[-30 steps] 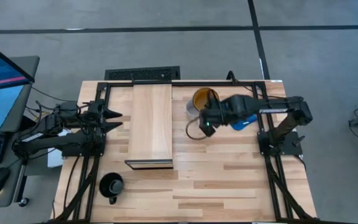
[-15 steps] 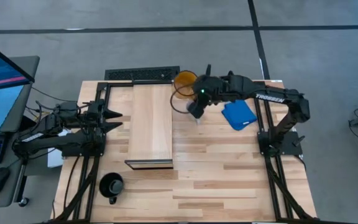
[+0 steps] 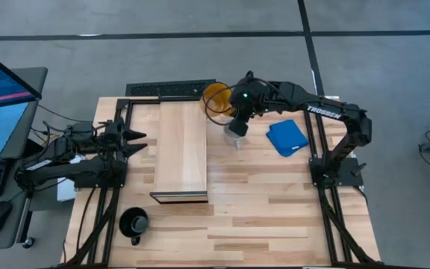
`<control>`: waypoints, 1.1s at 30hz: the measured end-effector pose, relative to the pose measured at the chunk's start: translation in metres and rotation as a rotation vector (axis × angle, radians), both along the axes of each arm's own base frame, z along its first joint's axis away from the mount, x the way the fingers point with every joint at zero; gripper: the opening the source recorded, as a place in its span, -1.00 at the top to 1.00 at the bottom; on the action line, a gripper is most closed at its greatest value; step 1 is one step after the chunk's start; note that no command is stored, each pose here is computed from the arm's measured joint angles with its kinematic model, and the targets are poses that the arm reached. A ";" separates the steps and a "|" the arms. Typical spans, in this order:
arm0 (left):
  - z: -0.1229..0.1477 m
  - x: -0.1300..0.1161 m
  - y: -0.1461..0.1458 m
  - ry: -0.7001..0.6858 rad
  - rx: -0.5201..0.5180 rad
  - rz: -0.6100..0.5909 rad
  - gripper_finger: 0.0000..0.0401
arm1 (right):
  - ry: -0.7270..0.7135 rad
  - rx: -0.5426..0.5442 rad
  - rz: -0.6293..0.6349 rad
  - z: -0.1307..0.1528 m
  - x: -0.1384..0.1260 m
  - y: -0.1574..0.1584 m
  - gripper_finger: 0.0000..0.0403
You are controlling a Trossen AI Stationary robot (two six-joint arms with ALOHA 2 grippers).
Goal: Stack small to large cups/mugs on shelf
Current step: Put the yellow mug on the shelf
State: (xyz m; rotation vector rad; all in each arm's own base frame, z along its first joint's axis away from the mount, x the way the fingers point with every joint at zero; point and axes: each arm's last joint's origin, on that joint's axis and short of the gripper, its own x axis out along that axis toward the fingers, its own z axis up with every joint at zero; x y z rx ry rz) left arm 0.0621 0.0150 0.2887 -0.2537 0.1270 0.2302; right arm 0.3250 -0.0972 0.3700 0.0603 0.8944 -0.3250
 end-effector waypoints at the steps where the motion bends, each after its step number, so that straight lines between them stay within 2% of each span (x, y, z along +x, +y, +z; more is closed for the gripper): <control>1: 0.000 0.000 0.000 0.000 0.001 0.010 0.03 | 0.003 -0.007 0.007 0.000 0.000 -0.001 0.50; 10: 0.000 0.000 0.001 0.001 0.003 0.023 0.03 | -0.051 -0.034 0.039 0.004 0.004 -0.003 0.50; 13: 0.000 0.000 0.001 0.001 0.003 0.023 0.03 | -0.124 -0.027 0.071 0.004 0.015 -0.003 0.50; 17: 0.000 0.000 0.001 0.001 0.003 0.024 0.03 | -0.153 -0.017 0.111 -0.004 0.031 0.000 0.50; 20: 0.000 0.000 0.001 0.001 0.001 0.023 0.03 | -0.094 0.011 0.117 -0.017 0.039 -0.002 0.50; 23: 0.000 0.000 0.001 0.004 -0.006 0.021 0.03 | -0.083 -0.011 0.131 -0.024 0.051 -0.004 0.50; 28: -0.001 0.000 0.000 0.005 -0.016 0.013 0.03 | -0.053 -0.019 0.145 -0.024 0.060 -0.010 0.50; 33: -0.001 0.000 0.000 0.005 -0.017 0.012 0.03 | 0.043 -0.014 0.180 -0.031 0.074 -0.013 0.50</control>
